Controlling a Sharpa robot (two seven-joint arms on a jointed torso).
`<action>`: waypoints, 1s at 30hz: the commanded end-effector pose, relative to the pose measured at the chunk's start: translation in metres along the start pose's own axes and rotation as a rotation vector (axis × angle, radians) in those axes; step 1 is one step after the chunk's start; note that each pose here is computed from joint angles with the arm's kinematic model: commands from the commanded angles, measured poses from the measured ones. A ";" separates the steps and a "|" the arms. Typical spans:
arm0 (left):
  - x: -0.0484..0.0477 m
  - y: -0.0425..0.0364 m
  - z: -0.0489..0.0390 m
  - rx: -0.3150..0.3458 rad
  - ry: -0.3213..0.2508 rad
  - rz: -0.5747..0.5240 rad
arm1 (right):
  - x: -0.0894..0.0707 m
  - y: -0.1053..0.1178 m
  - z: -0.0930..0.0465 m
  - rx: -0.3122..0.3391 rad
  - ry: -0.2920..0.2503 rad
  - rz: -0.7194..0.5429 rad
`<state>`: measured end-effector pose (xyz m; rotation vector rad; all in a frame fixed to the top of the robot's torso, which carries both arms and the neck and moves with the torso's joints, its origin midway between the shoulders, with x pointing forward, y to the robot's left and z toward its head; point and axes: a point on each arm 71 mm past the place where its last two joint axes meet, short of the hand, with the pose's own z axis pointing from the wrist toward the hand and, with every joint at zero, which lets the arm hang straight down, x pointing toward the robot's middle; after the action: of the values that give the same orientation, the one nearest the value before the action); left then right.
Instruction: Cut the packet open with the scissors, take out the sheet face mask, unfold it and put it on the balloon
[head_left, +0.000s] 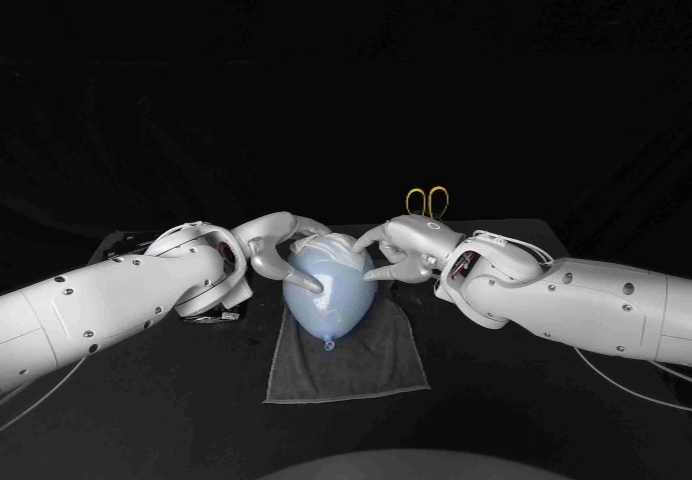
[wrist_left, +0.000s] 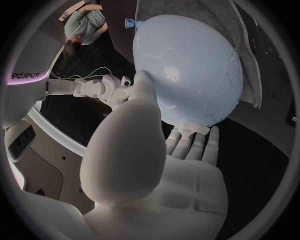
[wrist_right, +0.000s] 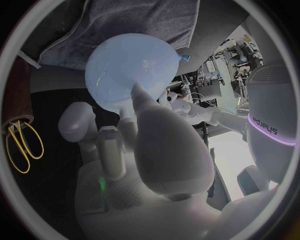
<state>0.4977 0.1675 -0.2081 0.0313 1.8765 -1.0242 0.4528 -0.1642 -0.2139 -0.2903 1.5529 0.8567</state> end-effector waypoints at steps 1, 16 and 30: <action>0.0034 -0.0002 0.0002 0.000 0.027 -0.010 | 0.002 0.003 0.002 -0.021 0.013 -0.022; 0.0041 -0.0013 -0.0002 0.004 0.030 -0.016 | 0.002 0.011 0.006 -0.056 -0.014 -0.028; 0.0050 -0.0027 -0.0003 0.009 0.035 -0.025 | -0.003 0.016 0.008 -0.051 -0.108 -0.042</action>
<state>0.4963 0.1670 -0.2079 0.0247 1.8838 -1.0359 0.4504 -0.1505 -0.2084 -0.3096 1.4727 0.8746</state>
